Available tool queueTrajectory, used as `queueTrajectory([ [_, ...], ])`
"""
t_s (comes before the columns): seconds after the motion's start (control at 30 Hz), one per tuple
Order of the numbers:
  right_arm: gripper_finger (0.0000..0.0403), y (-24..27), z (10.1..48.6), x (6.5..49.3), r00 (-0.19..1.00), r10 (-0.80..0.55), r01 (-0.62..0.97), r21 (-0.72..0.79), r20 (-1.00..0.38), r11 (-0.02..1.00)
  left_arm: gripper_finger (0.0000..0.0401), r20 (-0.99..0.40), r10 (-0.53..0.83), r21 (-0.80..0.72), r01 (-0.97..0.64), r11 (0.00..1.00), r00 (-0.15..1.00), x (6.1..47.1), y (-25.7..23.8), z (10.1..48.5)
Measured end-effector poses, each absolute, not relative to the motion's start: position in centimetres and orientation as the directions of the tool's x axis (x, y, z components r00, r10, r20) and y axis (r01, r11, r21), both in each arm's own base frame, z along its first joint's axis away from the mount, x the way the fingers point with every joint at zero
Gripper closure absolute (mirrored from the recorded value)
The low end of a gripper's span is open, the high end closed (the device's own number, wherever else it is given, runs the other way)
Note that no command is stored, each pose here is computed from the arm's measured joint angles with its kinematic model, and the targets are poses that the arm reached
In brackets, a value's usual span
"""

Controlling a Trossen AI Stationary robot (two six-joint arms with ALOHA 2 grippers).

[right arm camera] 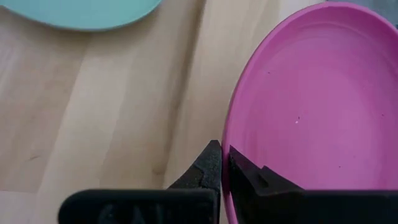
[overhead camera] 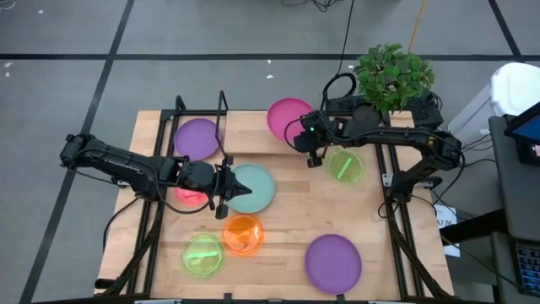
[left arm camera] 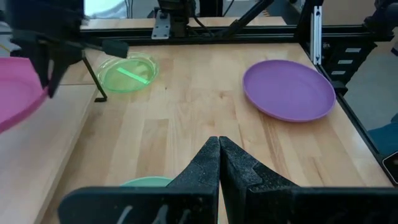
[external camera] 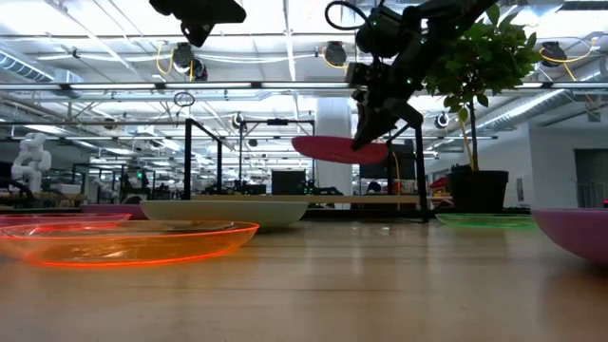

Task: Place and stack plates onto a shelf
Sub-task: Put the large pink plate on the shelf

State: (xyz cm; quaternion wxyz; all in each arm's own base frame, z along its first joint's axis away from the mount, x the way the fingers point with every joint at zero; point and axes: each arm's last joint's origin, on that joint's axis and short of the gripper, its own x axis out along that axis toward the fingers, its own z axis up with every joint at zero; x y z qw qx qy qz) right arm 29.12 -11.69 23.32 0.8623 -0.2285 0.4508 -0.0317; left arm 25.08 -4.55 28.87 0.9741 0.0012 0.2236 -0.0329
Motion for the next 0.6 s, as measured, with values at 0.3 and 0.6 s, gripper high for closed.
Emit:
queueTrajectory([
  [0.3,0.0403,-11.6,21.2,28.3,0.568,-0.263,-0.137,-0.405,-0.779,0.904,0.0398,-0.435,-0.064,-0.015,0.064,0.998,0.898,25.1,-4.5,28.9],
  [0.6,0.0401,-11.8,19.6,27.6,0.556,-0.267,-0.106,-0.387,-0.787,0.916,0.0398,-0.435,-0.064,-0.008,0.067,0.998,0.898,25.1,-4.5,28.9],
])
